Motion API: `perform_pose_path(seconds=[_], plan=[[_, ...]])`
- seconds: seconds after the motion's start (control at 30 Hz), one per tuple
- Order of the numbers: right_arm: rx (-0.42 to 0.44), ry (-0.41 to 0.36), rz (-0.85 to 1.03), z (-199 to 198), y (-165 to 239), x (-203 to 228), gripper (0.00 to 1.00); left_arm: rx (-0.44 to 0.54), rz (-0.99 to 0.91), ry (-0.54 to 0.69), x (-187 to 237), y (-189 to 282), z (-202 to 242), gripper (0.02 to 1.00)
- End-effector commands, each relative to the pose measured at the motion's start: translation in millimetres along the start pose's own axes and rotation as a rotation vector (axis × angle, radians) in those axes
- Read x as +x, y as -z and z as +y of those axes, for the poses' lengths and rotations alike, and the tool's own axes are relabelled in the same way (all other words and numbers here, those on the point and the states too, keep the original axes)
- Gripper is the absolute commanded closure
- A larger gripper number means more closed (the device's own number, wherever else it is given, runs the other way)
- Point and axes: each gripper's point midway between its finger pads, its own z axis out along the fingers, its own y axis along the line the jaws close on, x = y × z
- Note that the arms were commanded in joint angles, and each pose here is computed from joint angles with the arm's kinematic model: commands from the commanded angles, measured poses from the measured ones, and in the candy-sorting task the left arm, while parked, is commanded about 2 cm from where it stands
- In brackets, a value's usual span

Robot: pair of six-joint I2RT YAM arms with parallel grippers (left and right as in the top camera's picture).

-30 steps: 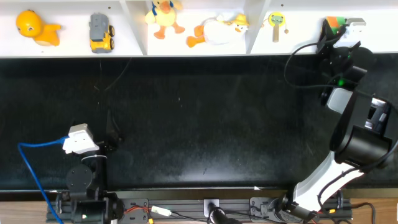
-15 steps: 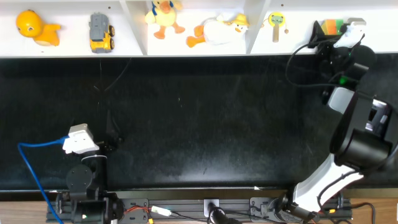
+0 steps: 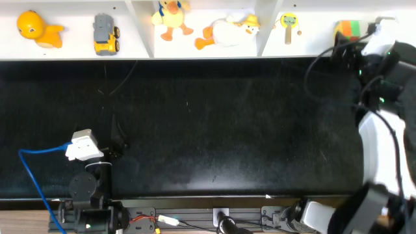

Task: Store Toys

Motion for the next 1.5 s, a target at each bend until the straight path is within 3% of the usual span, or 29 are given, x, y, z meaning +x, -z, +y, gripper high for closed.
perform_pose_path(seconds=[0.03, 0.27, 0.47, 0.6, 0.67, 0.93, 1.03, 1.17, 1.23, 1.33, 1.43, 1.5], plan=[[0.087, 0.014, 0.059, -2.6, 37.7, 14.5, 0.005, 0.014, -0.007, -0.018, 0.5, 0.1, -2.4, 0.02], [0.011, -0.021, 0.134, 28.7, 89.9, 45.8, 0.005, 0.014, -0.007, -0.018, 0.5, 0.1, -2.4, 0.02], [-0.099, -0.187, 0.117, 62.7, 133.0, 42.3, 0.007, 0.014, -0.007, -0.018, 0.5, 0.1, -2.3, 0.02], [-0.124, -0.284, 0.116, 74.6, 154.2, 43.8, 0.007, 0.014, -0.007, -0.018, 0.5, 0.1, -2.4, 0.02], [-0.115, -0.348, 0.137, 76.1, 159.5, 49.3, 0.007, 0.014, -0.007, -0.018, 0.5, 0.1, -2.4, 0.02], [-0.024, -0.385, 0.284, 66.0, 160.5, 85.7, 0.005, 0.014, -0.007, -0.018, 0.5, 0.1, -2.4, 0.02], [-0.044, -0.339, 0.262, 66.0, 154.9, 79.5, 0.007, 0.014, -0.007, -0.018, 0.5, 0.1, -2.4, 0.02], [-0.134, -0.207, 0.185, 74.3, 146.5, 60.0, 0.005, 0.014, -0.007, -0.018, 0.5, 0.1, -2.4, 0.02], [-0.15, -0.169, 0.135, 78.5, 144.0, 49.5, 0.007, 0.014, -0.007, -0.018, 0.5, 0.1, -2.3, 0.02], [-0.184, -0.047, 0.012, 94.3, 143.0, 32.8, 0.007, 0.014, -0.007, -0.018, 0.5, 0.1, -2.4, 0.02], [-0.171, 0.028, -0.105, 107.8, 140.1, 32.3, 0.005, 0.014, -0.007, -0.018, 0.5, 0.1, -2.4, 0.02], [-0.146, 0.021, -0.179, 111.6, 139.3, 39.3, 0.007, 0.014, -0.007, -0.018, 0.5, 0.1, -2.4, 0.02]])
